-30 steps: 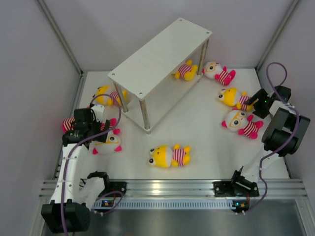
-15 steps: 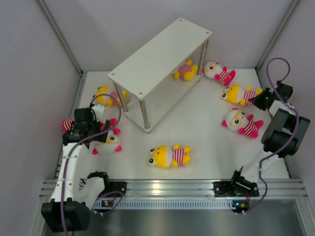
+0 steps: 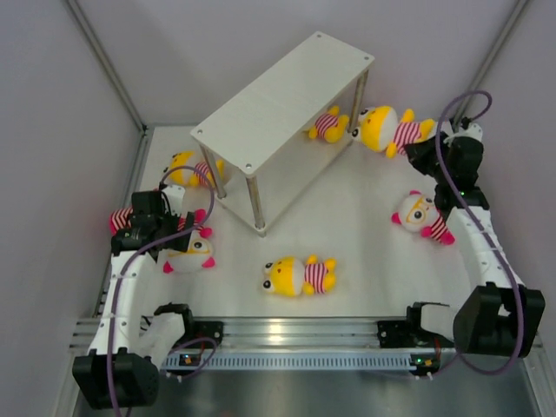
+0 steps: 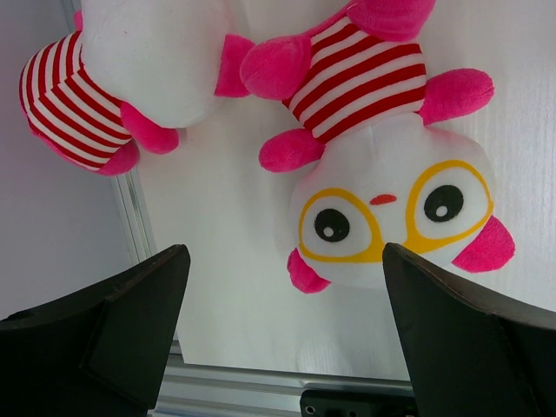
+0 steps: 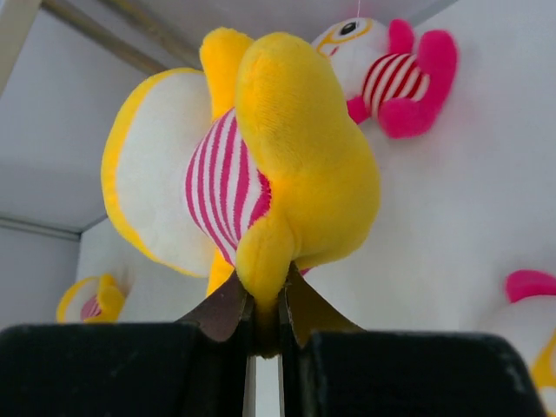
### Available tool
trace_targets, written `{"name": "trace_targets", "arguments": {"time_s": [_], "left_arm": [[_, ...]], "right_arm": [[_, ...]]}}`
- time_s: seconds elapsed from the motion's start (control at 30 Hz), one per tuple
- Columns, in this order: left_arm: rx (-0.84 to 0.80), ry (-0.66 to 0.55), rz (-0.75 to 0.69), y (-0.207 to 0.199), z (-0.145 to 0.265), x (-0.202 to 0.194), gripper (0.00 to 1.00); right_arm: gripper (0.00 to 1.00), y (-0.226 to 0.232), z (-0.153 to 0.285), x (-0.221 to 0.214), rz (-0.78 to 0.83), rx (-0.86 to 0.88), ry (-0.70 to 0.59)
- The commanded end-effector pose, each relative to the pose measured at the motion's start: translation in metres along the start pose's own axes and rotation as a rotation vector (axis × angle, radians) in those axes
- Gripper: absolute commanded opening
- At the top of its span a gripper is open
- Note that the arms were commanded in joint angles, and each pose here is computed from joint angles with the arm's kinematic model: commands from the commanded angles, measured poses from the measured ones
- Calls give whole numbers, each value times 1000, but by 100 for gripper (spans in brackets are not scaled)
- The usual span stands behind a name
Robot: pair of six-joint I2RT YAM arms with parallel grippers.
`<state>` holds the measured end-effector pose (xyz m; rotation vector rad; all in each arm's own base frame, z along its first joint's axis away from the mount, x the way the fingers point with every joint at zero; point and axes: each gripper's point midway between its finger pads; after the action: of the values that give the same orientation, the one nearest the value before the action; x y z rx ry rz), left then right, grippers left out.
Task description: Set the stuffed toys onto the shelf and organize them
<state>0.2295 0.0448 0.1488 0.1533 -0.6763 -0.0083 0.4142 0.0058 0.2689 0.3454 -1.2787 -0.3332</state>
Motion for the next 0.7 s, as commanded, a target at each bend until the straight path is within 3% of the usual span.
{"name": "trace_targets", "arguments": {"time_s": [0.0, 0.1, 0.3, 0.47, 0.67], "left_arm": [[14, -2, 8, 1, 0, -2, 99], [13, -8, 7, 1, 1, -1, 99], [14, 0, 4, 1, 0, -3, 99], [25, 3, 9, 3, 0, -5, 99], [25, 10, 9, 3, -1, -6, 99]], "right_arm": [[0, 41, 2, -21, -120, 34, -40], [0, 86, -1, -49, -227, 117, -17], [0, 186, -21, -92, -269, 271, 51], [0, 220, -60, -113, -300, 271, 39], [0, 226, -105, -138, -393, 215, 45]]}}
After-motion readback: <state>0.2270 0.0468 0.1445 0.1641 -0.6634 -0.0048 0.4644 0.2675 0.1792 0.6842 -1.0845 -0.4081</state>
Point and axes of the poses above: each gripper's point midway between its finger pads, its own z axis back along the fingers, its own y axis along the line the jaws close on, x = y × z, and after that the axes turned 12 degrees about z, right-handed
